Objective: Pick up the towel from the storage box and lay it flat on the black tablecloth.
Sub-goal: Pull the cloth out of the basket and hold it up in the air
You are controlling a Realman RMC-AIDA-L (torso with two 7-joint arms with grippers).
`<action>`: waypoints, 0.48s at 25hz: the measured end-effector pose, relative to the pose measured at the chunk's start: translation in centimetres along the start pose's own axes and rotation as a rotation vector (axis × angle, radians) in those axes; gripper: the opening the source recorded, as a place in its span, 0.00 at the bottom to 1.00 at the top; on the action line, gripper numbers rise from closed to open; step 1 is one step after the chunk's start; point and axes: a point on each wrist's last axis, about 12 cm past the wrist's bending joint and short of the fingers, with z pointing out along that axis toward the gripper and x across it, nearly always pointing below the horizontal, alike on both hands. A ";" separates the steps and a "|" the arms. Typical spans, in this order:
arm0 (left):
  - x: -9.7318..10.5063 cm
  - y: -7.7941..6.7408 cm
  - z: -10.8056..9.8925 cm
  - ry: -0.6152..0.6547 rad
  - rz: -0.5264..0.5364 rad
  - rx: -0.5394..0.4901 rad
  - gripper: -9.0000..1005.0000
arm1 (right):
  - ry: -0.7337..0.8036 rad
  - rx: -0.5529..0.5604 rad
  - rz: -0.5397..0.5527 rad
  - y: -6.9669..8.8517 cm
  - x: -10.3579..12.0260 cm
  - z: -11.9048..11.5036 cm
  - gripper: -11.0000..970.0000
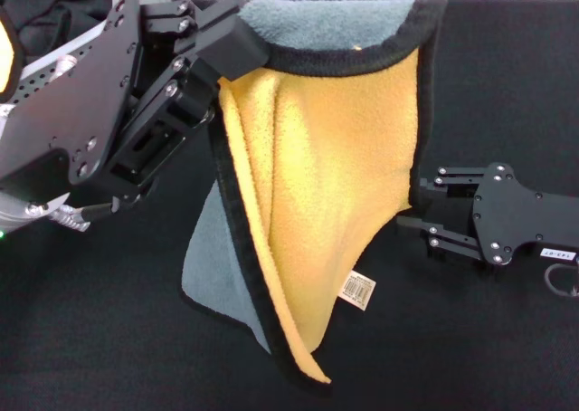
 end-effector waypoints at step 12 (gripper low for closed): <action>-0.1 0.0 -0.1 -0.005 0.005 -0.008 0.05 | 0.008 0.014 -0.006 -0.2 0.1 0.0 0.27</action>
